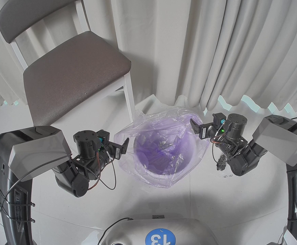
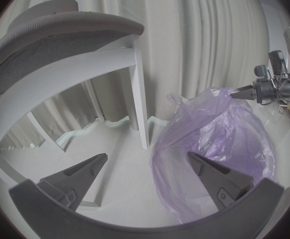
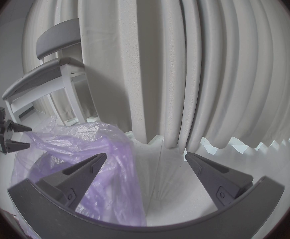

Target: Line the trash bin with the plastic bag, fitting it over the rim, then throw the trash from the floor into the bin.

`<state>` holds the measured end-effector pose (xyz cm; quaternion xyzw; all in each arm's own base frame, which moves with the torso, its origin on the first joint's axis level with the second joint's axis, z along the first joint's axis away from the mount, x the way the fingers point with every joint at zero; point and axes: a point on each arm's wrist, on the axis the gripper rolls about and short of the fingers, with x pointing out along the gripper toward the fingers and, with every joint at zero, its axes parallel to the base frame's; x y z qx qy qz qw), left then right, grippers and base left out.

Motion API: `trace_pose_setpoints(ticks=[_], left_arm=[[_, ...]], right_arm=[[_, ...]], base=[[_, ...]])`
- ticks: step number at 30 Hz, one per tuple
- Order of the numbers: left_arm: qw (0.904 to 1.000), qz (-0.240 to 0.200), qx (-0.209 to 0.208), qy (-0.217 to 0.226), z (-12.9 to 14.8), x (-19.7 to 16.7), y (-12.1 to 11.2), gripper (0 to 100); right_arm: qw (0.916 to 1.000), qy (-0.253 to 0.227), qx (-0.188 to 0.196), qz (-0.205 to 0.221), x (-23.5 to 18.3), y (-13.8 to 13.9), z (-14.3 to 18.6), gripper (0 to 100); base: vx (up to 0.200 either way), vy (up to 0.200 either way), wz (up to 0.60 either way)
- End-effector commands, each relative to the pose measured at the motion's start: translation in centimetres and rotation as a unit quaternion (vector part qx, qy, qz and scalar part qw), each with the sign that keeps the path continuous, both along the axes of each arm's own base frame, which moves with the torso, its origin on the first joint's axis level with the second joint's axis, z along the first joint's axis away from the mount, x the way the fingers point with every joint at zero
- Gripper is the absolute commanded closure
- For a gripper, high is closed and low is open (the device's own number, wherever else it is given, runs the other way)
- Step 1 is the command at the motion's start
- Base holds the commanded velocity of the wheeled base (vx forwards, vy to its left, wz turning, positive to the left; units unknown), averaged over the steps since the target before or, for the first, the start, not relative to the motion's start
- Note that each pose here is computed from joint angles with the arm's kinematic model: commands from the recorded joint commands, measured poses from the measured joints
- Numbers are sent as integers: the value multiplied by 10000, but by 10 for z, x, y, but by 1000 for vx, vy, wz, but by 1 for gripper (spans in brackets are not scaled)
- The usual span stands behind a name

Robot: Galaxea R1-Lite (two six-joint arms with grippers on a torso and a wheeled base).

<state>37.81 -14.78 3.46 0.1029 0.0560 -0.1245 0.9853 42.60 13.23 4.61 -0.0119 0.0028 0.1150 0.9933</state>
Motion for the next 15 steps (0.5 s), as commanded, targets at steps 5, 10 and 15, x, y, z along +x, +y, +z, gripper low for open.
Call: trace_pose_setpoints(ticks=[5, 10, 15], left_arm=[[9994, 114, -304, -132, -2, 16, -6, 0], [9972, 439, -490, -368, 2, 30, -10, 0], [9951, 598, -648, -445, -2, 41, -12, 0]], right_arm=[[9999, -83, 62, -94, 14, 1, -13, 0], [9986, -352, 306, -264, 27, 4, -12, 0], [9982, -308, 444, -267, 30, 5, -16, 0]], base=[[0, 0, 0], [0, 0, 0], [0, 0, 0]])
